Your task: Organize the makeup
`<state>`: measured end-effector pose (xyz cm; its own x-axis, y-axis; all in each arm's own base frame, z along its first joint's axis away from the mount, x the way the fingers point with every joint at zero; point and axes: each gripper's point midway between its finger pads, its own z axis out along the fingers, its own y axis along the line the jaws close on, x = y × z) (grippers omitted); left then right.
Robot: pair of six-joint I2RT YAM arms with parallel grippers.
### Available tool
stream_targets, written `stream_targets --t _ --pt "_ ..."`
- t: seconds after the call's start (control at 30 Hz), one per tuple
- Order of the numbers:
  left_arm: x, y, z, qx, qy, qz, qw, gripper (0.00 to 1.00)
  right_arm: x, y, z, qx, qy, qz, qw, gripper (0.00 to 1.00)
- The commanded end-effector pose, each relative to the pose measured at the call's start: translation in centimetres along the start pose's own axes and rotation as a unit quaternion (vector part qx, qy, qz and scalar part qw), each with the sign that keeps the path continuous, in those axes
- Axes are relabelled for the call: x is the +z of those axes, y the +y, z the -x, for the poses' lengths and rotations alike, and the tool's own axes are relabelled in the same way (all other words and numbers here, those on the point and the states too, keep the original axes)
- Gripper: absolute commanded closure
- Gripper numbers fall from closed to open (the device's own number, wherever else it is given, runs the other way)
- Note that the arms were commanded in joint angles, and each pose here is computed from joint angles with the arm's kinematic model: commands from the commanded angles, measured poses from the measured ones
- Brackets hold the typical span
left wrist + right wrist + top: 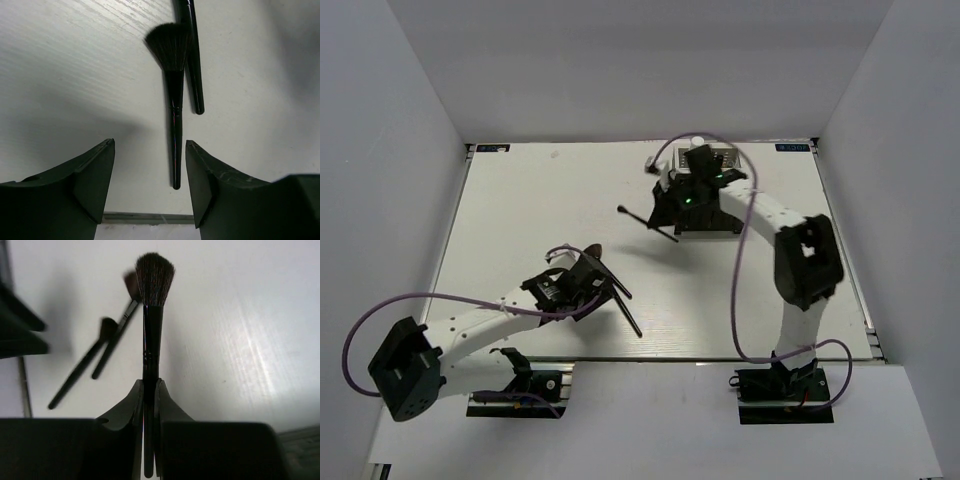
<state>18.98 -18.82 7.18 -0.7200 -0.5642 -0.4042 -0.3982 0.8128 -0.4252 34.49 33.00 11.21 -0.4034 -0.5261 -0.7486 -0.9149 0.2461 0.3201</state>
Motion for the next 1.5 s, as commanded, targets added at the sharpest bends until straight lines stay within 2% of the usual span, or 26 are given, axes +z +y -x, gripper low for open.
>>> stream_targets --t 0.0,0.03,0.1,0.13,0.17,0.2,0.23,0.4,0.57,0.7,0.83,0.9,1.1,1.27,1.3,1.37,1.47 --pt "1.1 -1.0 -0.3 0.020 0.004 -0.015 1.000 0.32 -7.7 6.0 7.3 -0.110 -0.136 0.084 0.981 1.00" --pt "1.4 -1.1 -0.5 0.023 0.006 -0.015 1.000 0.32 -8.6 5.8 6.6 -0.101 -0.144 0.084 0.981 1.00" --pt "2.1 -1.1 -1.0 0.036 0.015 -0.007 0.999 0.32 -10.8 6.5 8.1 -0.134 -0.183 0.069 0.972 1.00" --pt "2.2 -1.1 -1.1 0.039 0.019 -0.005 0.999 0.32 -11.4 5.5 6.6 -0.101 -0.188 0.057 0.975 1.00" --pt "2.4 -1.1 -1.3 0.046 0.022 -0.003 0.999 0.32 -12.7 6.1 7.1 -0.115 -0.208 0.044 0.970 1.00" --pt "2.6 -1.1 -1.4 0.050 0.025 0.000 0.998 0.32 -14.1 5.0 8.4 -0.155 -0.244 0.011 0.957 1.00" --pt "2.7 -1.2 -1.5 0.053 0.027 -0.002 0.998 0.32 -14.6 4.1 6.8 -0.133 -0.252 -0.019 0.958 1.00" --pt "3.3 -1.5 -1.8 0.067 0.034 -0.001 0.997 0.32 -18.2 -0.3 6.6 -0.198 -0.315 -0.123 0.920 1.00" --pt "3.5 -1.5 -2.1 0.073 0.041 0.005 0.996 0.32 -21.7 -4.2 7.5 -0.197 -0.348 -0.140 0.906 1.00" --pt "3.4 -1.5 -2.1 0.072 0.042 0.004 0.997 0.32 -23.6 -5.7 8.6 -0.226 -0.357 -0.148 0.894 1.00" --pt "3.6 -1.4 -2.1 0.072 0.040 0.005 0.997 0.32 -23.2 -8.0 8.3 -0.209 -0.357 -0.148 0.898 1.00" --pt "3.7 -1.5 -2.2 0.075 0.042 0.009 0.996 0.32 -24.6 -9.4 7.8 -0.228 -0.364 -0.171 0.886 1.00" --pt "4.2 -1.8 -2.4 0.084 0.047 0.018 0.995 0.32 -23.7 -12.8 5.5 -0.223 -0.346 -0.187 0.892 1.00" --pt "4.4 -2.0 -2.3 0.089 0.048 0.021 0.995 0.33 -22.9 -13.6 3.2 -0.208 -0.338 -0.189 0.898 1.00" --pt "4.5 -2.1 -2.3 0.089 0.048 0.021 0.995 0.32 -22.7 -13.6 3.0 -0.206 -0.337 -0.186 0.900 0.99" --pt "4.5 -2.3 -2.3 0.089 0.046 0.019 0.995 0.32 -22.3 -13.5 2.4 -0.202 -0.333 -0.180 0.903 0.90" --pt "4.6 -2.5 -2.1 0.092 0.045 0.022 0.994 0.33 -22.1 -13.3 1.7 -0.200 -0.330 -0.175 0.906 0.73"
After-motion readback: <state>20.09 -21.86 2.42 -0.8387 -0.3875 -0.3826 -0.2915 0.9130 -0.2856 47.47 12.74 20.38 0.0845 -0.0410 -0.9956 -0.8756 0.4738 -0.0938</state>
